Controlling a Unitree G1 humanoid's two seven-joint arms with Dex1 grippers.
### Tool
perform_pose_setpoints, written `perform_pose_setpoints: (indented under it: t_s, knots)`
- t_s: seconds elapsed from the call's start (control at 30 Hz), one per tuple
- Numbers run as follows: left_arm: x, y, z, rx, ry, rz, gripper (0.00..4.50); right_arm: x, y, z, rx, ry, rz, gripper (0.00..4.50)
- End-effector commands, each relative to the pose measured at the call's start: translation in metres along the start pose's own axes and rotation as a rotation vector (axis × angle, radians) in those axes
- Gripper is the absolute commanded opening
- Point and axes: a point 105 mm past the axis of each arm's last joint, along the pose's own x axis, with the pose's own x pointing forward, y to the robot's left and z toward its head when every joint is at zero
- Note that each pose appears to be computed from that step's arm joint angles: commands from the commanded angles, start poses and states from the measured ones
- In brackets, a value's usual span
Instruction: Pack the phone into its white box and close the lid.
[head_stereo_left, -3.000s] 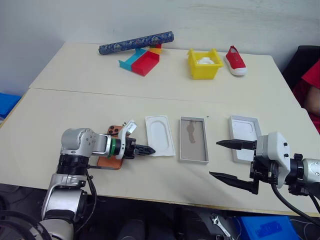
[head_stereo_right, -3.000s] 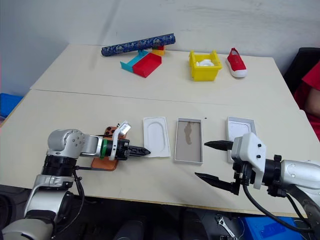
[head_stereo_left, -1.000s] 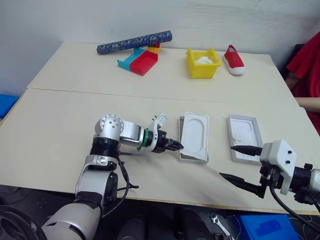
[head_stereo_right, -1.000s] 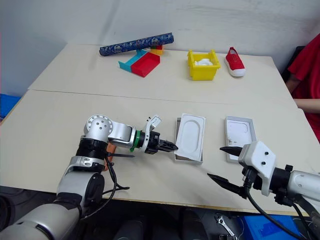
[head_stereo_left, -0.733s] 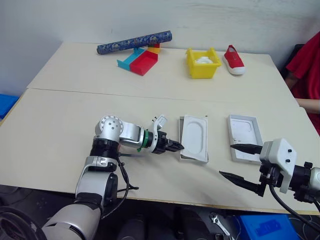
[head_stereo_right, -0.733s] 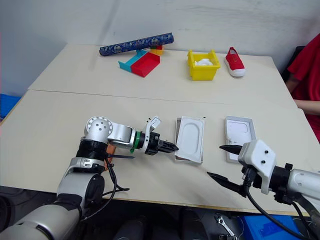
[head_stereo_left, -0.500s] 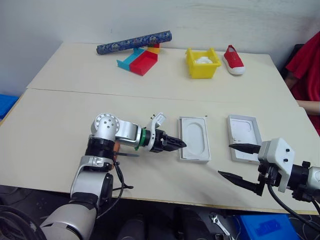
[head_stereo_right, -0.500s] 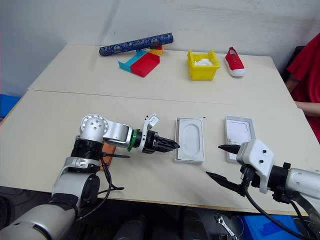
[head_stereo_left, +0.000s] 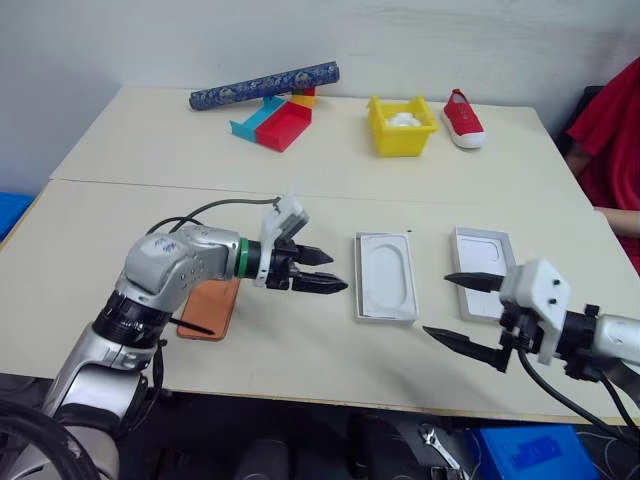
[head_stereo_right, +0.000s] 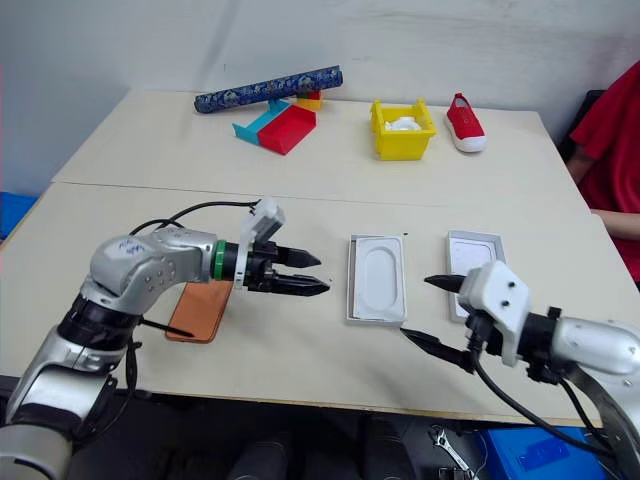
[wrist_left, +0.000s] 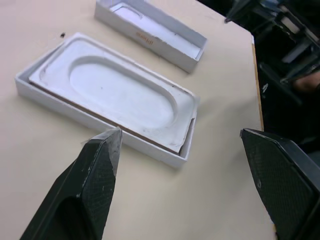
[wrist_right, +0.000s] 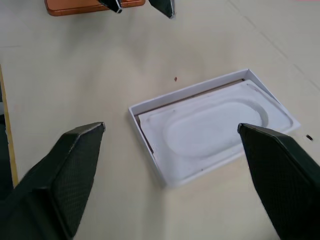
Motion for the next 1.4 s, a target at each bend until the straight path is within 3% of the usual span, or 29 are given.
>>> perform_pose_setpoints:
  t_s: [0.03,0.17,0.33,0.37,0.5,0.73,1.07,1.4]
  knots:
    - [-0.011,-0.005,0.005,0.197,-0.01,-0.041,4.01,0.02,-0.01,-0.005,-0.026,0.062,-0.007,3.29]
    - [-0.017,-0.006,0.005,0.214,-0.042,-0.051,4.5,0.046,-0.024,-0.008,-0.045,0.099,-0.017,1.95]
    - [-0.026,-0.008,0.011,0.182,-0.081,-0.043,4.5,0.08,-0.038,-0.018,-0.097,0.162,-0.009,0.18]
    - [-0.026,-0.007,0.012,0.183,-0.082,-0.034,4.5,0.084,-0.04,-0.019,-0.109,0.169,-0.005,0.01]
    - [-0.029,-0.005,0.01,0.179,-0.084,0.006,4.5,0.103,-0.044,-0.032,-0.234,0.245,0.035,0.01]
    - [-0.029,-0.008,0.006,0.168,-0.079,0.012,4.5,0.128,-0.03,-0.012,-0.229,0.143,0.1,0.01]
    - [-0.023,-0.007,0.008,0.169,-0.09,0.009,4.5,0.116,-0.068,-0.004,-0.272,0.171,0.0,0.01]
    - [-0.02,-0.004,0.002,0.158,-0.078,0.013,4.5,0.109,-0.063,-0.045,-0.307,0.328,0.038,0.01]
